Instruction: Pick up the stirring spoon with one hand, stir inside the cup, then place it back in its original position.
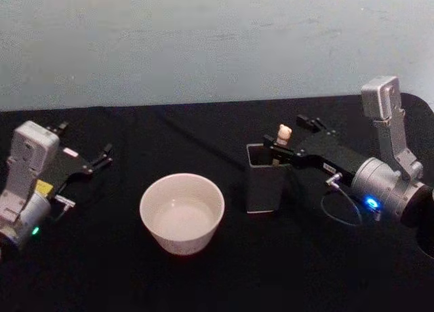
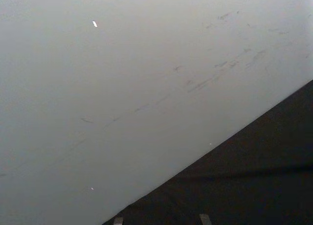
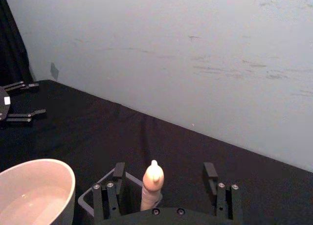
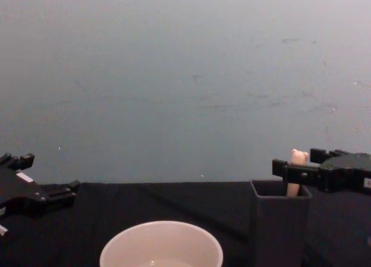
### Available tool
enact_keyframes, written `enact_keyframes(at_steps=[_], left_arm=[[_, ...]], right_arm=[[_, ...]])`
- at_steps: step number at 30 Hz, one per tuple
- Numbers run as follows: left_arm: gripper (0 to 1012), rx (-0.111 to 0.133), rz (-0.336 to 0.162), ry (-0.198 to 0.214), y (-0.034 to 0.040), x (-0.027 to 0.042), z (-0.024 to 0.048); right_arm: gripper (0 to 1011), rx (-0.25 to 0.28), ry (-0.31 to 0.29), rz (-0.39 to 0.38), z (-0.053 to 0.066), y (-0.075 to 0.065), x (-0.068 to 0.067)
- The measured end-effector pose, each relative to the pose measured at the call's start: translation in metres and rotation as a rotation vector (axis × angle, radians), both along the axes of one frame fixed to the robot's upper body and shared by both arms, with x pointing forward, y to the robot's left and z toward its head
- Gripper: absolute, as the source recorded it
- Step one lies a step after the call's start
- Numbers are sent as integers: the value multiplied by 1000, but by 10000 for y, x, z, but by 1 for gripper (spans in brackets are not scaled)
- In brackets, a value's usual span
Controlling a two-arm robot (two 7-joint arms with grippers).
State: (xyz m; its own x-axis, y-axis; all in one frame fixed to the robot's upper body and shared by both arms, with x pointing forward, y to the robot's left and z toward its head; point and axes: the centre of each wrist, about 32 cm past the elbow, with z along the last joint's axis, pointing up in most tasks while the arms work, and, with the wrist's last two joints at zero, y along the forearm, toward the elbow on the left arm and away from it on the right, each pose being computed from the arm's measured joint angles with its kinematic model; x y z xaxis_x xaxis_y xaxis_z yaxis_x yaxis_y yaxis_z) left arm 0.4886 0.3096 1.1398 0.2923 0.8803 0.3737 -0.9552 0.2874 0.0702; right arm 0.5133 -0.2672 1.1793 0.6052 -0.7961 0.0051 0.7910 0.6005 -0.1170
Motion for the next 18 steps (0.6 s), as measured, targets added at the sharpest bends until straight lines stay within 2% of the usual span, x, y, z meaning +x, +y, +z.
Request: enact_keyframes(at_steps=[3,7,9,12,13,18], left_arm=[[1001,0,0,0,0,0,0],[1001,0,0,0,0,0,0],[1001,0,0,0,0,0,0],[1001,0,0,0,0,0,0],[1001,0,0,0,0,0,0],[1001,0,0,0,0,0,0]], right_arm=[[992,0,0,0,0,-1,-1],[914,0,0,-1,-2,-1,-2],[835,0,0,-1,-2,-2,-2],[786,0,0,-1,-2,-1,-2],[732,0,-1,-1,-2,-2,-2],[591,0,-1,-1,-2,-1,-2]])
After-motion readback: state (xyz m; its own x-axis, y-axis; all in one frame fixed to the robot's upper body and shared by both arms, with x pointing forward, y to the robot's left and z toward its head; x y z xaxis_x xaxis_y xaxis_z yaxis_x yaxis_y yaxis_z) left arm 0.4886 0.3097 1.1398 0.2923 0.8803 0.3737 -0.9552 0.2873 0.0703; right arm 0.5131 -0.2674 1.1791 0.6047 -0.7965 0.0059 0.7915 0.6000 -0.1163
